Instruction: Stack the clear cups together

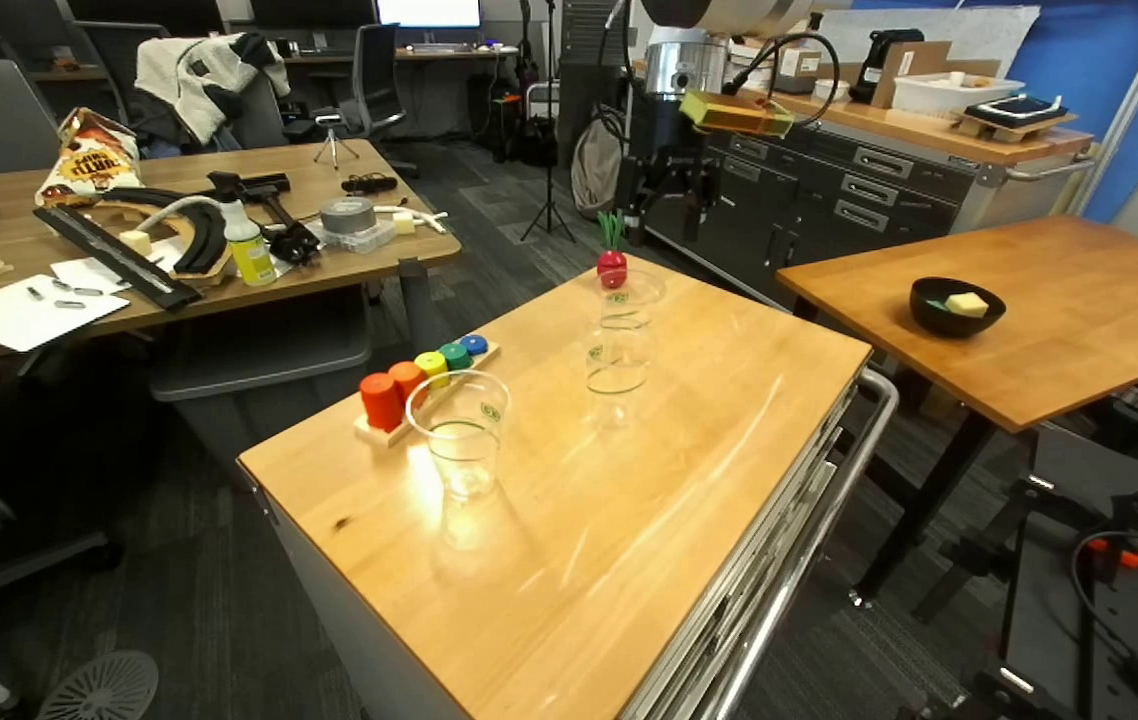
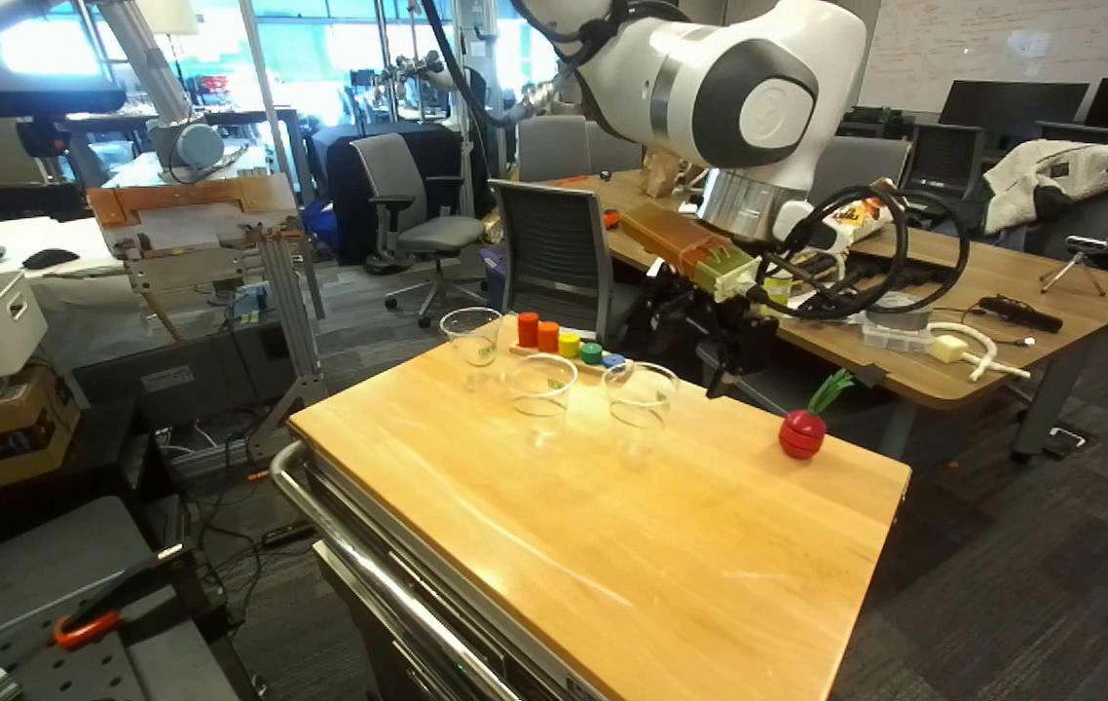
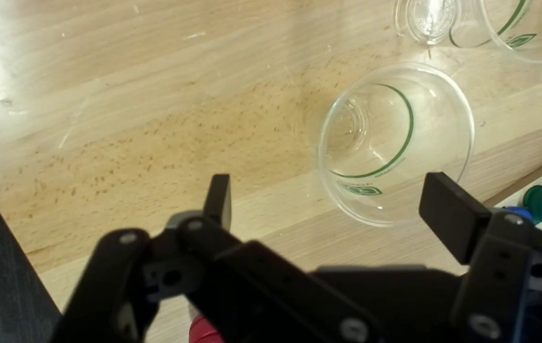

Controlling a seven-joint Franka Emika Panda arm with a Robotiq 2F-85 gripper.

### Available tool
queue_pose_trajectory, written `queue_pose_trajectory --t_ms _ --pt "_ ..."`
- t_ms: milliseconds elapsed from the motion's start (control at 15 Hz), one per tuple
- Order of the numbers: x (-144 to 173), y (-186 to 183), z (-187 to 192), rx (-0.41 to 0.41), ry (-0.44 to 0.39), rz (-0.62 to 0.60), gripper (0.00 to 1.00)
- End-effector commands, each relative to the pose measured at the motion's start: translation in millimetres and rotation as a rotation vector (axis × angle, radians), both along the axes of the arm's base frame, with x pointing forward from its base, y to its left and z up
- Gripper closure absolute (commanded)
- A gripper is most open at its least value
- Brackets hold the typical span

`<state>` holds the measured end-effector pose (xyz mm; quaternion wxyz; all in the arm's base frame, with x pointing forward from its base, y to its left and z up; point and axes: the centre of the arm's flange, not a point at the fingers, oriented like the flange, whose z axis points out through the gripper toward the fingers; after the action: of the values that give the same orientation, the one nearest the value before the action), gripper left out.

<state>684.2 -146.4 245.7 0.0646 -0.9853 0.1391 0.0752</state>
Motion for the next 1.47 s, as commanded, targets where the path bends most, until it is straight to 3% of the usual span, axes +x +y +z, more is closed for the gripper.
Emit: queue_pose_trajectory --t_ms 0,333,400,467,600,1133,1200,1400 --pt "20 -6 -23 0.035 0.024 0.003 0.0" --pt "15 -3 -56 0.048 0.087 0.007 0.0" --pt "14 -2 -60 0.052 0.098 0.007 0.04" --pt "14 -2 -63 0.057 0.107 0.006 0.26" --pt "12 0 -63 0.064 0.111 0.003 0.3" --pt "22 7 -37 0.114 0.063 -0.018 0.94" --pt "23 8 -36 0.119 0.057 -0.023 0.99" --pt "25 6 -33 0.136 0.043 -0.046 1.0"
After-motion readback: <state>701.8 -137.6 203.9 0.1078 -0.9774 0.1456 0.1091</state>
